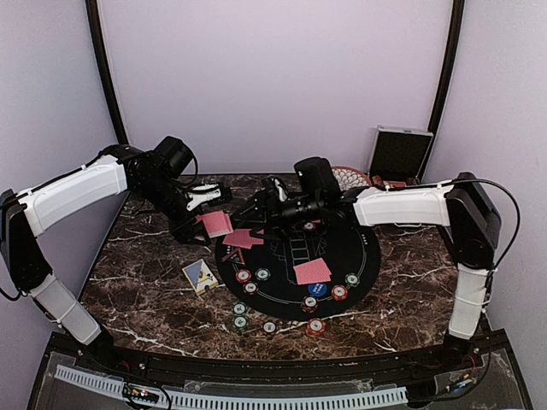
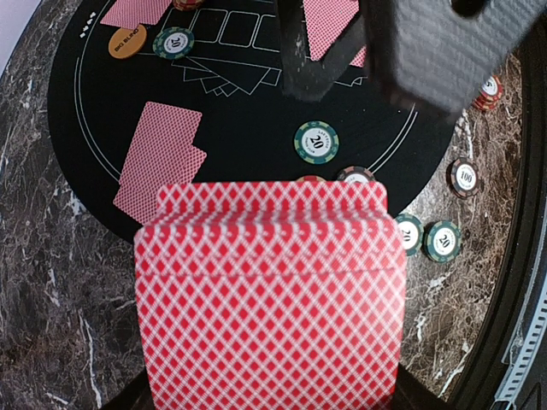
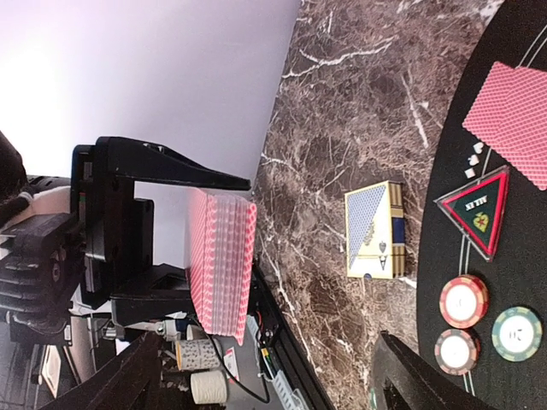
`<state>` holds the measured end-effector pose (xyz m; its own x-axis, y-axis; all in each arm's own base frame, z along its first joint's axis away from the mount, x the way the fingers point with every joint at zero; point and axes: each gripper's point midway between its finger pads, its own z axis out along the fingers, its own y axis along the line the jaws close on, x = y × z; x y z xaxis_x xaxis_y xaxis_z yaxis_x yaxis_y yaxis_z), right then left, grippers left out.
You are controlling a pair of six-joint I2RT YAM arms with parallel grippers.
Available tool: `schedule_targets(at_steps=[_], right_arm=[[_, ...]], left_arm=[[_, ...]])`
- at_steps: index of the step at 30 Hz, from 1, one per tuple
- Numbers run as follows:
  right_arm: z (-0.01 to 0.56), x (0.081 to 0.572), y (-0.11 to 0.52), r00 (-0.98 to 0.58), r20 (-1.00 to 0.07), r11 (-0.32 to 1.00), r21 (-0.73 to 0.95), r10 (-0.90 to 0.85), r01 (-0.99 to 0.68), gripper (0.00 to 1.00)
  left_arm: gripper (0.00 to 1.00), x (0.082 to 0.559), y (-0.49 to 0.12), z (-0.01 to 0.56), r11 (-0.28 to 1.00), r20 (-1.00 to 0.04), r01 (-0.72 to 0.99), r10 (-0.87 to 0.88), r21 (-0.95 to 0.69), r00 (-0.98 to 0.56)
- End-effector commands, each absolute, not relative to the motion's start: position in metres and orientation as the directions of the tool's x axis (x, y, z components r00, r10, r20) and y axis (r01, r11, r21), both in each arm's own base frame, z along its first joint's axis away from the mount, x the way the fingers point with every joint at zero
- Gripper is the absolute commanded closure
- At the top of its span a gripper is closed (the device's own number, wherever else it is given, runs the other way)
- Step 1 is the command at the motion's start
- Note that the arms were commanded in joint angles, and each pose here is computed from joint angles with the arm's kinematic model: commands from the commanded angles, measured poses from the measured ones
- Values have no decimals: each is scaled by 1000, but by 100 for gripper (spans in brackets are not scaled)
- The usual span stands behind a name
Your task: Distribute texas hold em gaming equipment
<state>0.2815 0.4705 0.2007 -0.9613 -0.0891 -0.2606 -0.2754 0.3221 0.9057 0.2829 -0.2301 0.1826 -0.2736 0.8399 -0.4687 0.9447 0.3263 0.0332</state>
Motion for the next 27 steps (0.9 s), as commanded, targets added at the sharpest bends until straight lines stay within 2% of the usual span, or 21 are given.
schedule_targets(at_steps=[1, 12, 22, 27], right_arm=[[228, 276, 496, -955, -273, 199, 935, -118, -292, 14], [213, 269, 524, -956, -229, 170, 950, -181, -260, 15], [221, 281, 507, -953, -265, 197, 936, -148, -291, 13], [221, 274, 517, -954, -246, 175, 945, -169, -275, 13]], left_arm=[[100, 280, -233, 194, 319, -508, 947, 822, 40, -256], [100, 281, -234, 193, 317, -510, 948, 822, 39, -254], [100, 280, -233, 196, 315, -510, 948, 823, 43, -250], [100, 282, -235, 197, 315, -515, 948, 820, 41, -250]])
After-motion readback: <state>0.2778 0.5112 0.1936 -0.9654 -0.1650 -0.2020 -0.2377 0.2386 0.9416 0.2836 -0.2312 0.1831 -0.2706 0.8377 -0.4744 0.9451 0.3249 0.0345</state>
